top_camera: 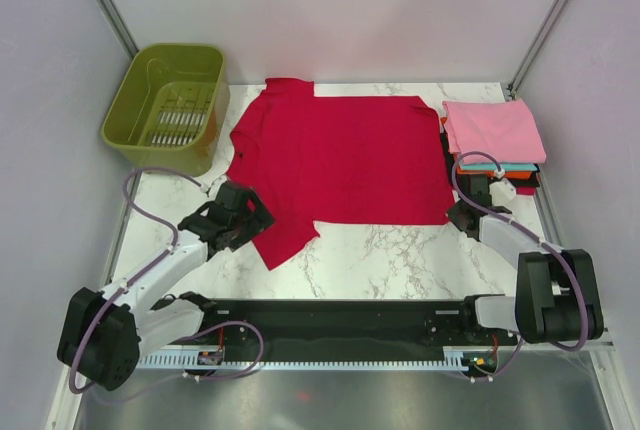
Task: Fold and stack the t-shirts
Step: Fold the tshirt
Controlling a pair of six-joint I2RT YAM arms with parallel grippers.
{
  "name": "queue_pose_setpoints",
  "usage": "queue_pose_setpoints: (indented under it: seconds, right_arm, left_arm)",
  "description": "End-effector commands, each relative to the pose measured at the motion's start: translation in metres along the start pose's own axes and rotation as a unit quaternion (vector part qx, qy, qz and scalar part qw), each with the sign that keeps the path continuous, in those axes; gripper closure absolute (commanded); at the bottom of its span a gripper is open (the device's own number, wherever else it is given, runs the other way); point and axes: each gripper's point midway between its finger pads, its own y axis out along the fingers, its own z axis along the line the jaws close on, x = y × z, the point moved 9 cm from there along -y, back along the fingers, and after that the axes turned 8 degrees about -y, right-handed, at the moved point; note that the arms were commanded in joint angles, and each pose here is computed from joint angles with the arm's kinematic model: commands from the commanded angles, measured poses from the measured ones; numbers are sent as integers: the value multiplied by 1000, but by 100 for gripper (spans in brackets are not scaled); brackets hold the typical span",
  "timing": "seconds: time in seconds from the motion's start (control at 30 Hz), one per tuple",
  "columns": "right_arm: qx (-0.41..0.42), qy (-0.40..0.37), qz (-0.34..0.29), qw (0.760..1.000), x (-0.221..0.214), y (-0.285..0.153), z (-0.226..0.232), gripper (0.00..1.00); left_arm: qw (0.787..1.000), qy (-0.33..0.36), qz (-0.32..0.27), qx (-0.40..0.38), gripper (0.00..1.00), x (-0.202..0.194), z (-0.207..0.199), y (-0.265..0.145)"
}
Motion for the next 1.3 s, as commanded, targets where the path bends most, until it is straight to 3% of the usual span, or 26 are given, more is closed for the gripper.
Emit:
queue_pose_setpoints:
  seconds: [0.0, 0.13, 0.37, 1.1, 1.23, 1.27]
  right_arm:
    - [14, 8, -16, 1000, 6, -7, 1, 100]
    - [24, 13, -26, 999, 9, -12, 2, 100]
    - [35, 12, -23, 999, 9, -14, 3, 100]
    - [40, 14, -23, 999, 8, -14, 4, 100]
    - [44, 14, -24, 999, 8, -15, 4, 100]
    - [44, 15, -25, 999, 9, -15, 4, 100]
  left_arm:
    - [1000, -3, -5, 21, 17, -3, -3, -6]
    - [998, -13, -9, 60, 18, -12, 10, -19]
    - [998, -41, -1, 38, 26, -28, 21, -33]
    - [987, 14, 60, 148, 37, -74, 20, 1]
    - [986, 11, 62, 154, 50, -77, 20, 7]
    - [987, 10, 62, 151, 62, -78, 20, 8]
